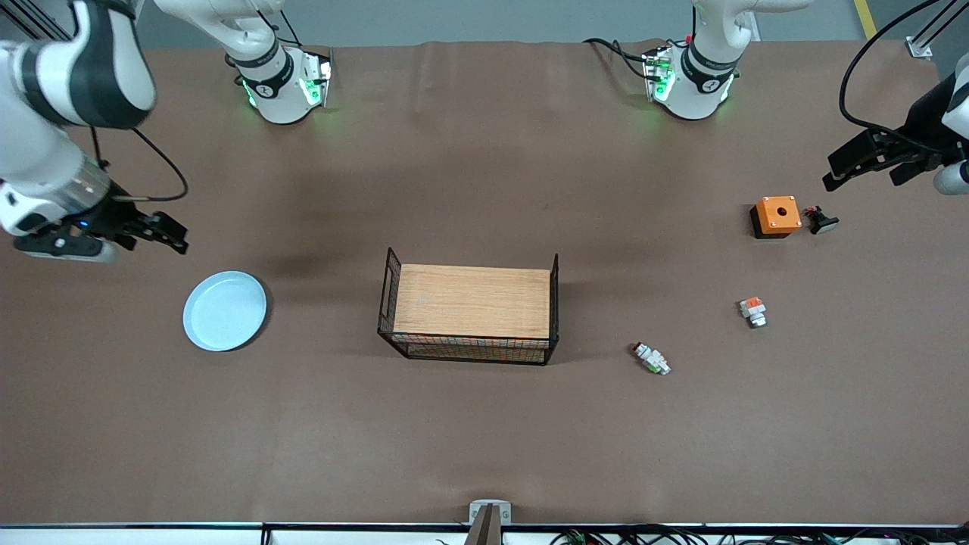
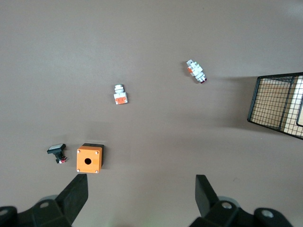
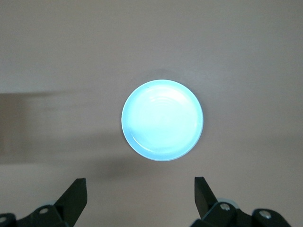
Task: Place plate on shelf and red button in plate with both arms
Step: 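Reach the right gripper down to the rim of the blue plate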
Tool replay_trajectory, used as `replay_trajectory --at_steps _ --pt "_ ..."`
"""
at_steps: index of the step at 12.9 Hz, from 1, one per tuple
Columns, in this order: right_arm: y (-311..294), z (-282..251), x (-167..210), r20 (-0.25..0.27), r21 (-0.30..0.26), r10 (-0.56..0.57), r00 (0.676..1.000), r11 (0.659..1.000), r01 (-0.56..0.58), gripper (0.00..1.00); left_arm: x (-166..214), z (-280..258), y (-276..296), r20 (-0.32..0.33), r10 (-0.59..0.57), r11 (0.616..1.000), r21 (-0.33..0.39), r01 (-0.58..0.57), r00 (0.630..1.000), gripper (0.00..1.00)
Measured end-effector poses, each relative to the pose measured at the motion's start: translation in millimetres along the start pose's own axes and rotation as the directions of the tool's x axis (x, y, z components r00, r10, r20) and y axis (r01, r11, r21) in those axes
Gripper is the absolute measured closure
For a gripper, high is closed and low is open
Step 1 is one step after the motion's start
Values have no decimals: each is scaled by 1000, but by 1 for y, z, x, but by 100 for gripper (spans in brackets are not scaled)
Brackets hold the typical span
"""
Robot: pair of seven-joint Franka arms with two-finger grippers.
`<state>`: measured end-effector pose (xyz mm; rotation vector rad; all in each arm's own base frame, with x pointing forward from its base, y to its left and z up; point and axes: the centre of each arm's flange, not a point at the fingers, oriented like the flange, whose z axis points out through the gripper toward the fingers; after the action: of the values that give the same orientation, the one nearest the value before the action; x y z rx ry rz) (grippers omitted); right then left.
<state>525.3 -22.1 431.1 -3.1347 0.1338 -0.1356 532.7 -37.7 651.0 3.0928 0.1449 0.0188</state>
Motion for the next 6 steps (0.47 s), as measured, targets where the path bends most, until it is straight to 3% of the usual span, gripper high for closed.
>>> replay_trajectory --at_steps 6 --pt "-30 128 16 -11 -13 -41 999 999 41 0 1 3 0 5 -1 1000 1 1 1000 0"
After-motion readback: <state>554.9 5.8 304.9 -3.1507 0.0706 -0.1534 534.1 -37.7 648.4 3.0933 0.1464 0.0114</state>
